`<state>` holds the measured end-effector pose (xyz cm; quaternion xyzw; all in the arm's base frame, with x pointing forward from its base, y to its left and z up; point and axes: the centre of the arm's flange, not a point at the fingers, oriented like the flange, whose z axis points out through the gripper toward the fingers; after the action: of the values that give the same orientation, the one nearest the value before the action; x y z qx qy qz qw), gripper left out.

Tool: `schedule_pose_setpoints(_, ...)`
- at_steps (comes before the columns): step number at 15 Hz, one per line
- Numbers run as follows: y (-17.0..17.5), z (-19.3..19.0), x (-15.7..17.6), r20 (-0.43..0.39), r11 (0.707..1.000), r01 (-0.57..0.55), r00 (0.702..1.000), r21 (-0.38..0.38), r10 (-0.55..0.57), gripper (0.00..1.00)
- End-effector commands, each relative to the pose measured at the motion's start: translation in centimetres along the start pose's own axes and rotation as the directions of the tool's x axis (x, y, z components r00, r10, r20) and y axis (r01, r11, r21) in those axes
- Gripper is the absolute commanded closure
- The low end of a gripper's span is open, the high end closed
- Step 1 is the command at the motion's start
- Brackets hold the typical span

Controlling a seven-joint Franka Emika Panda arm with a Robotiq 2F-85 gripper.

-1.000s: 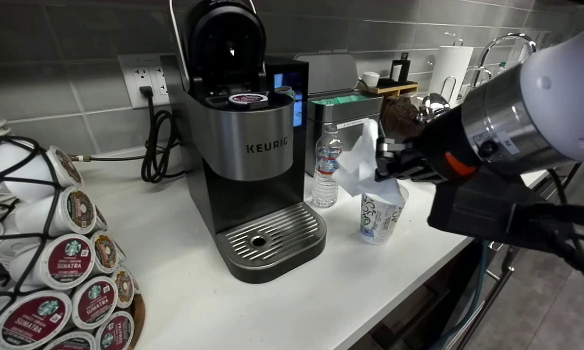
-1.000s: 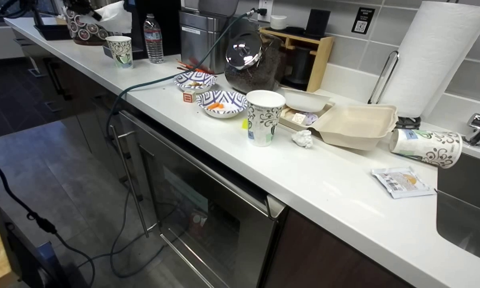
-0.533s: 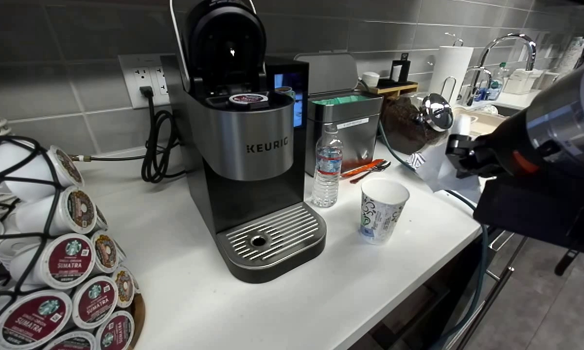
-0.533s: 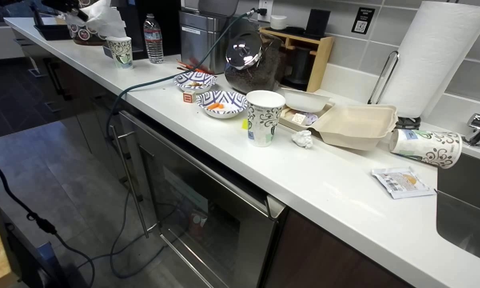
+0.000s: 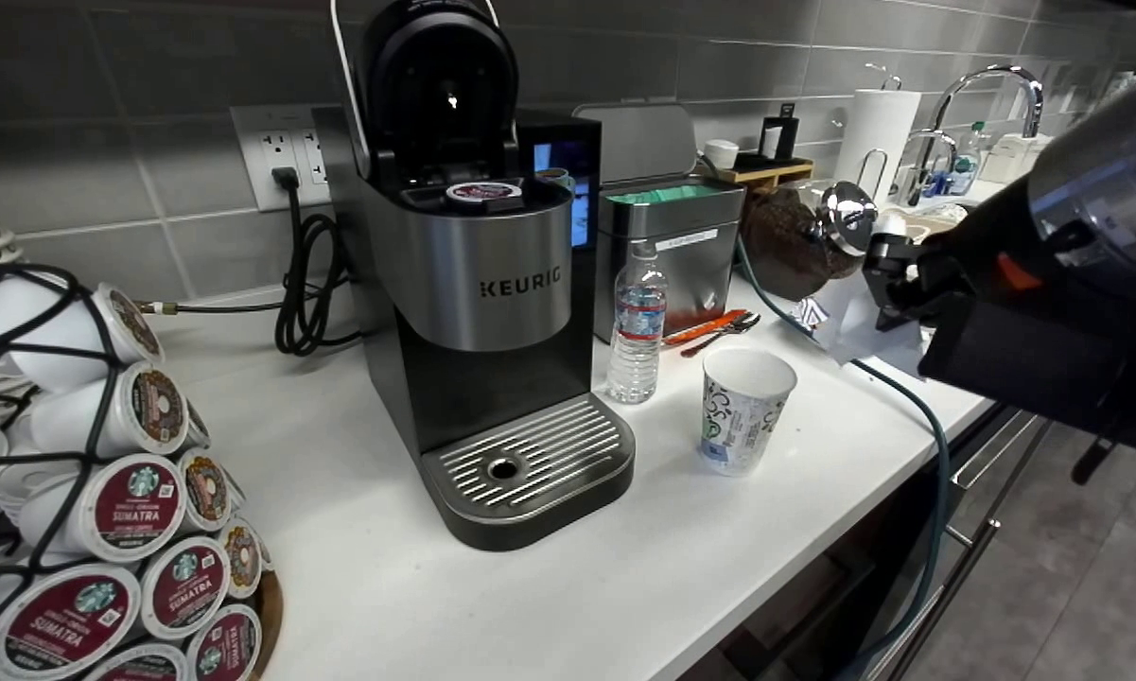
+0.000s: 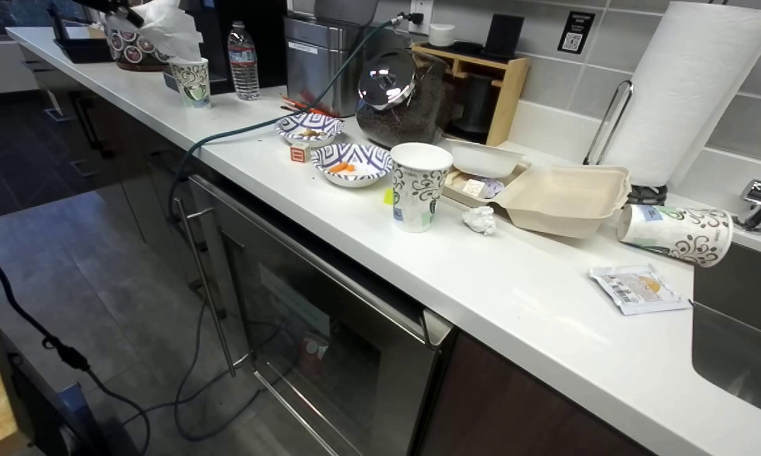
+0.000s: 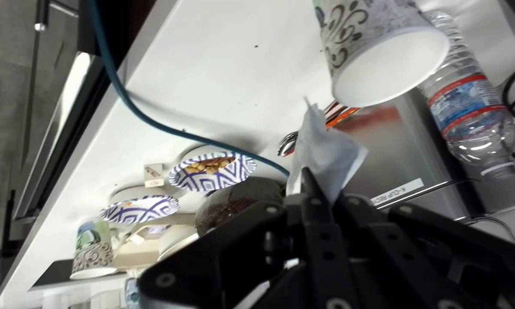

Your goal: Use the white napkin to wipe underneath the coffee maker chamber.

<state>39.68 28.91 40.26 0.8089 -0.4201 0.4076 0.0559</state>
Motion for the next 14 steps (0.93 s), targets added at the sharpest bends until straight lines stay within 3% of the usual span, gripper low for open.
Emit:
schedule_pose_setpoints(1, 3.4, 1.9, 5.5, 0.094, 0.994, -0.069, 0.994, 0.090, 0.060, 0.99)
schedule_pose_setpoints(5, 6.9, 4.2, 11.0, 0.199, 0.990, -0.050, 0.980, 0.130, 0.023, 0.99)
schedule_pose_setpoints(9, 9.2, 9.1, 13.6, 0.353, 0.997, -0.028, 0.936, 0.077, -0.001, 0.99)
schedule_pose_setpoints(10, 9.7, 10.3, 13.9, 0.360, 0.999, -0.044, 0.933, 0.022, 0.033, 0.99)
schedule_pose_setpoints(11, 8.8, 9.3, 13.1, 0.312, 0.996, -0.048, 0.950, 0.072, 0.023, 0.98)
schedule_pose_setpoints(14, 9.7, 10.8, 13.6, 0.341, 0.998, -0.046, 0.940, 0.035, 0.032, 0.99)
